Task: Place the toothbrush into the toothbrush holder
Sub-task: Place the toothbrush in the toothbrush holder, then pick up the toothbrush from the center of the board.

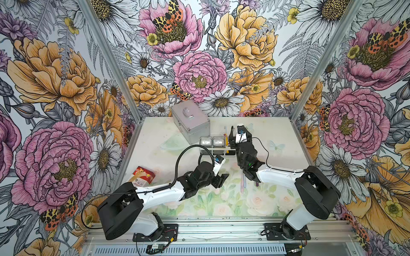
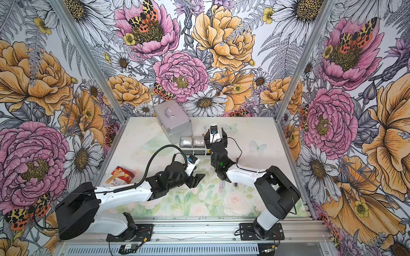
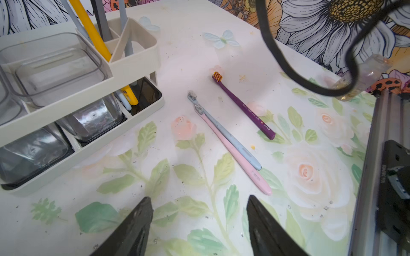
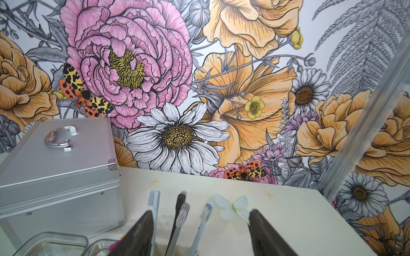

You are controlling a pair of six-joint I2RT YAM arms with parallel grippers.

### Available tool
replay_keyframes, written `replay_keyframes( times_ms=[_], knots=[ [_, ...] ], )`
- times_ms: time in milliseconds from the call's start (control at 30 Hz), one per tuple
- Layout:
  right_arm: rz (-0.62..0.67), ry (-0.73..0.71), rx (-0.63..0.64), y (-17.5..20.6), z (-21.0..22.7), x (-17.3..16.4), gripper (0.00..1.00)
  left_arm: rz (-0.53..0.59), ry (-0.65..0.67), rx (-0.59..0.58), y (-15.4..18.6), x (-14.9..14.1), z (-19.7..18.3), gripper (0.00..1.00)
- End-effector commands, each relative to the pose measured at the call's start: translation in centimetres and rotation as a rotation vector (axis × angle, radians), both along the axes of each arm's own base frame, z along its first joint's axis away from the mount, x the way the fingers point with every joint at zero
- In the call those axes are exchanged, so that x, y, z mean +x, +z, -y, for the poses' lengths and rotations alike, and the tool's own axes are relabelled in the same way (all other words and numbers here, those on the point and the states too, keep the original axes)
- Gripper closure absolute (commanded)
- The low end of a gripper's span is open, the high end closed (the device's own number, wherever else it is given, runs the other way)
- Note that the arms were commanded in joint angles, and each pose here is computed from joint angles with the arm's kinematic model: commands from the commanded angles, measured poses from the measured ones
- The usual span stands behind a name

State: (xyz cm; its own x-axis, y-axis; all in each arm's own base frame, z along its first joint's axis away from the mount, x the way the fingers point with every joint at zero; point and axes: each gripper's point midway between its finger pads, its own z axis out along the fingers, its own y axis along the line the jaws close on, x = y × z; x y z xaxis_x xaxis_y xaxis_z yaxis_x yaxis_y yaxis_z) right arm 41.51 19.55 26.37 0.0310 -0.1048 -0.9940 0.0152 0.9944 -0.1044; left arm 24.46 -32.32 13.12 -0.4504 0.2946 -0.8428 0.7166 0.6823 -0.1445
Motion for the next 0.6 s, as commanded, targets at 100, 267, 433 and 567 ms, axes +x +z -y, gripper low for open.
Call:
replay_keyframes(
  times_ms=[100,267,433,567],
  knots=[
    [-0.013,-0.122,0.073,2.1,5.1,-2.0,0.31,0.042,0.043,0.084,2.4,0.3,2.6,0.31],
    [-0.034,-0.219,0.172,2.8,10.9,-4.8,0.31,-0.013,0.093,0.182,0.3,1.4,4.2,0.31],
    [-0.100,-0.290,0.209,2.0,15.3,-7.9,0.31,-0.117,0.153,0.399,-6.5,1.9,5.3,0.31],
    [-0.138,-0.296,0.209,1.2,16.5,-10.1,0.31,-0.165,0.163,0.501,-9.7,1.4,6.1,0.32]
  ],
)
